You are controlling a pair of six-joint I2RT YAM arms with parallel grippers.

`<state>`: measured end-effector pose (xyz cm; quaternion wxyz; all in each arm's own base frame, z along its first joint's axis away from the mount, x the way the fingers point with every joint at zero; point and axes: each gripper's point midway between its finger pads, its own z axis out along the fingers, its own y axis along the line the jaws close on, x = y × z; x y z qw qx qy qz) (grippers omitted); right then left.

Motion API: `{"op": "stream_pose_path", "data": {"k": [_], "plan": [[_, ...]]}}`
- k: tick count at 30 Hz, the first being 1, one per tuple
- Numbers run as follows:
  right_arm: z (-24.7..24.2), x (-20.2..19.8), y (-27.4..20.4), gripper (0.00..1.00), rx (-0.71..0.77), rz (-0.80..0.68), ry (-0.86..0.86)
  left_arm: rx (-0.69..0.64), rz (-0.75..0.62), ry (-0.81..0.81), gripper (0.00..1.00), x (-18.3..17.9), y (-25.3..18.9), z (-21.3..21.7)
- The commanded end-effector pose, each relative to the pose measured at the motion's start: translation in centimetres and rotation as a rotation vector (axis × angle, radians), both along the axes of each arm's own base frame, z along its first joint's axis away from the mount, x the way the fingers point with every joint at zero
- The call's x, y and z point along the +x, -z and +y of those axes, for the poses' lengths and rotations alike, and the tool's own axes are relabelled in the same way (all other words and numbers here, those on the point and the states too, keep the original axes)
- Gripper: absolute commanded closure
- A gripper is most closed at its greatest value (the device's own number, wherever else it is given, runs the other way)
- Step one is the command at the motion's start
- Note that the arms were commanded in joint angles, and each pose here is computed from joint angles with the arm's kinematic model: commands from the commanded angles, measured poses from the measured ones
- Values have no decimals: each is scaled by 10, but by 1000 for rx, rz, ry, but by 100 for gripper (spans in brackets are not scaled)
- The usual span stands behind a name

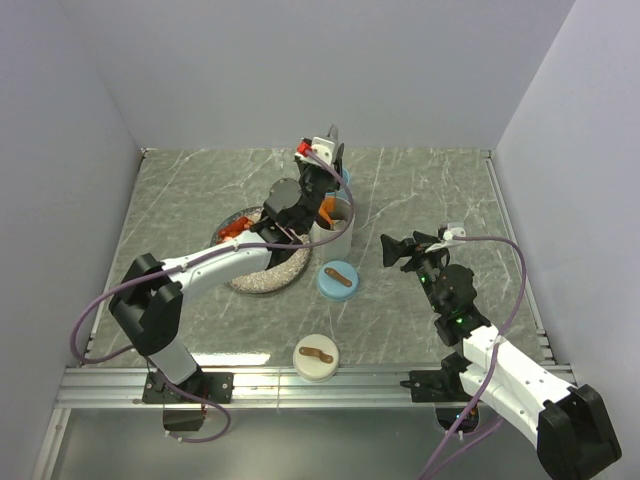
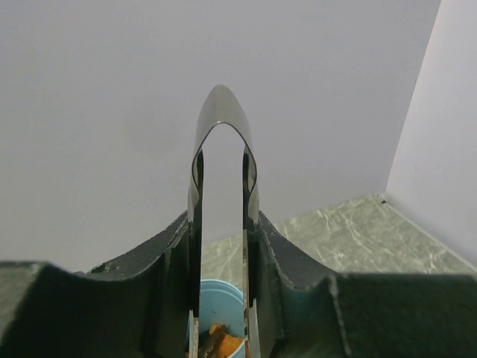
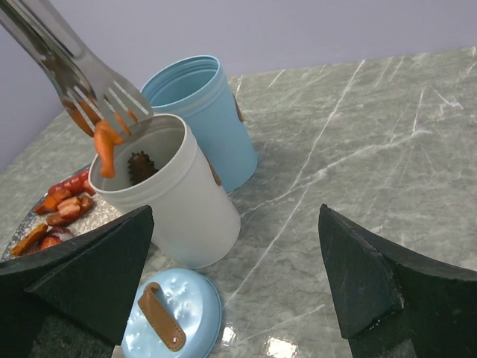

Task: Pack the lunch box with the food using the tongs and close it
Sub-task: Place the food into the lunch box, then pick up the food using the clamp

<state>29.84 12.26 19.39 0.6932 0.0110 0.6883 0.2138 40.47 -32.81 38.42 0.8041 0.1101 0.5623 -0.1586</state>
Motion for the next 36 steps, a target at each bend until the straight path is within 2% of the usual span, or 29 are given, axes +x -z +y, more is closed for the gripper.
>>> {"op": "stream_pose_path", "data": {"k": [1, 2, 4, 8, 12, 16, 23, 27, 32, 36], "plan": [[-1, 1, -19, 2, 17, -56, 0, -62, -77, 9, 75, -7, -39, -1], [-1, 1, -19, 2, 17, -56, 0, -63, -80, 10, 66, -7, -39, -1], [-1, 1, -20, 2, 18, -58, 2, -62, -81, 9, 59, -8, -39, -1], [-1, 1, -20, 2, 19, -58, 2, -64, -88, 9, 54, -11, -39, 1], [-1, 1, -21, 2, 18, -58, 2, -64, -90, 10, 52, -12, -37, 2], [-1, 2, -21, 2, 18, -58, 3, -71, -115, -47, 57, -20, -41, 18], [-1, 1, -20, 2, 18, -58, -1, -96, -83, -236, 60, -44, -35, 99], [-1, 0, -20, 2, 19, -61, -3, -100, -7, -328, 60, -52, -6, 150], [-1, 1, -20, 2, 19, -58, 2, -52, 143, -460, 59, -53, 61, 189], [-1, 2, -19, 2, 17, -52, 3, -45, 191, -528, 59, -61, 98, 210]]}}
